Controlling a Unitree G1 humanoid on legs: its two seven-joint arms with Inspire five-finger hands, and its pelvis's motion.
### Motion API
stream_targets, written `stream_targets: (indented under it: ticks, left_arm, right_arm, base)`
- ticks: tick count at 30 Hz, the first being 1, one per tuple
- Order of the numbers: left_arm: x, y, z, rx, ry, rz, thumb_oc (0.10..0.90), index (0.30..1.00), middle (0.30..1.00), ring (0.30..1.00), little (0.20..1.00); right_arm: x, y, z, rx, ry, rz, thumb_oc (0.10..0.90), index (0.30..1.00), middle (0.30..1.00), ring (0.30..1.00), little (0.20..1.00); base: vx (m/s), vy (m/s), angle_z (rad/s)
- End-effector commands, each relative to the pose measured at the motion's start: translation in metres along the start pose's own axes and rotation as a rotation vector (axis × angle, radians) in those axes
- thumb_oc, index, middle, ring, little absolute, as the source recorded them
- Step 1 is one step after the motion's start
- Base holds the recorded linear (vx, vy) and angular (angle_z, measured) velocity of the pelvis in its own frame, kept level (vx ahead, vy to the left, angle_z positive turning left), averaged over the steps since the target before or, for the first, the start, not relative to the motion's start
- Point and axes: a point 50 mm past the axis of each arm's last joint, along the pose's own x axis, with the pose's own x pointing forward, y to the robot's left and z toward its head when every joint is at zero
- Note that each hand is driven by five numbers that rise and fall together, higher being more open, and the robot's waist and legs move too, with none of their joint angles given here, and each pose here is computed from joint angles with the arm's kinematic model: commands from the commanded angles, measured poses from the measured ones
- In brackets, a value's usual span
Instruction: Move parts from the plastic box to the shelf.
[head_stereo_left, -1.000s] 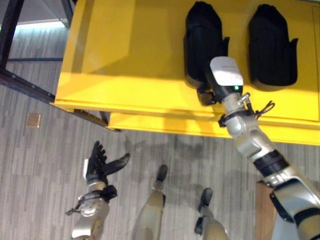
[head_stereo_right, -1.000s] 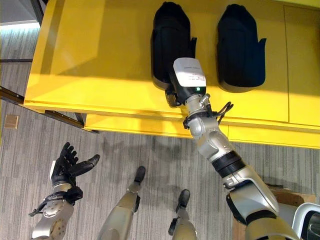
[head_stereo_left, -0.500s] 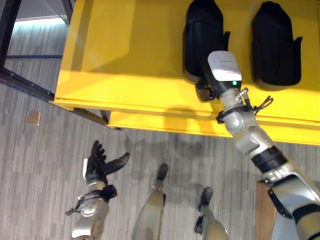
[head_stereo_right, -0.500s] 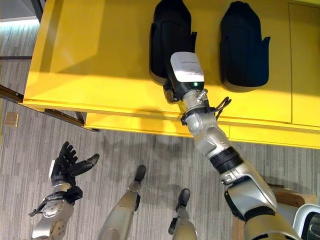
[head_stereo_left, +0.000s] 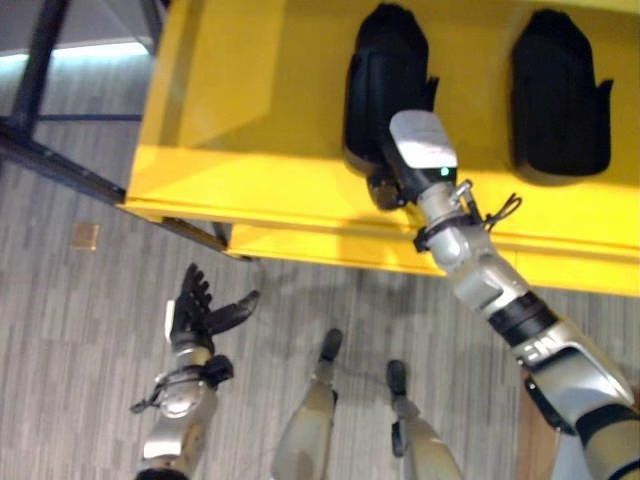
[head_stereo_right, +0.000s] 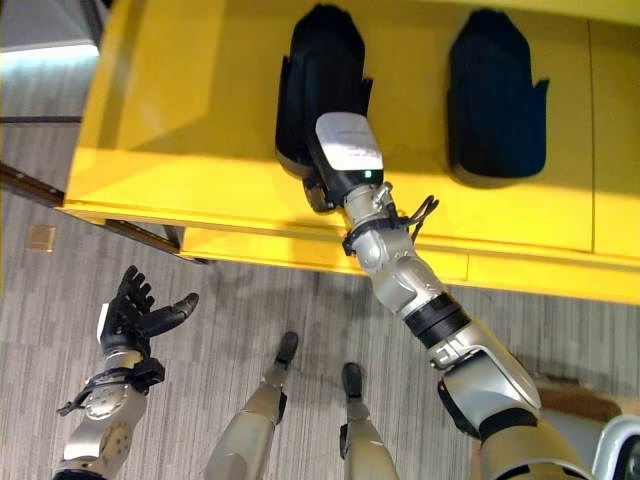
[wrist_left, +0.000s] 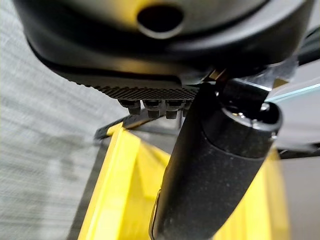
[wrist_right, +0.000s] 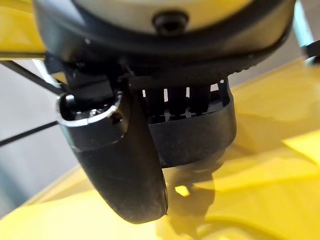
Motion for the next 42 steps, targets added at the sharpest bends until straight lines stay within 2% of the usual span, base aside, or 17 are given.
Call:
stream_targets:
  ticks: [1,9,17,20,42]
  left_arm:
    - [0.000,0.007,0.014,0.013,-0.070,-0.024,0.900,1.000,1.000,1.000,1.000]
    - [0.001,-0.010,0.008,0.010,-0.028,-0.122,0.900,1.000,1.000,1.000,1.000]
    - [-0.003,0.000,0.006,0.033,-0.016,-0.092,0.900,1.000,1.000,1.000,1.000]
    - [-0.007,-0.001,0.001,0.040,-0.001,-0.103,0.900,1.000,1.000,1.000,1.000]
    - [0.000,-0.009,0.020,0.080,-0.091,-0.150,0.900,1.000,1.000,1.000,1.000]
  right_arm:
    - [0.024,-0.040,0.034,0.067,-0.147,-0.196,0.400,0.300,0.300,0.300,0.300]
    - [0.011,-0.029,-0.010,0.078,0.005,-0.159,0.400,0.300,0.300,0.300,0.300]
    - [0.005,-0.020,-0.021,0.085,0.068,-0.142,0.400,0.300,0.300,0.300,0.300]
    - [-0.007,-0.014,-0.031,0.099,0.100,-0.132,0.400,0.300,0.300,0.300,0.300]
    - [0.021,-0.074,-0.039,-0.047,0.110,-0.294,0.400,0.300,0.300,0.300,0.300]
  base:
    - [-0.05,-0.276,0.61]
    - [-0.07,-0.107,0.63]
    - [0.05,0.056,0.28]
    - [0.16,0.213,-0.38]
    - [0.01,0.083,-0.12]
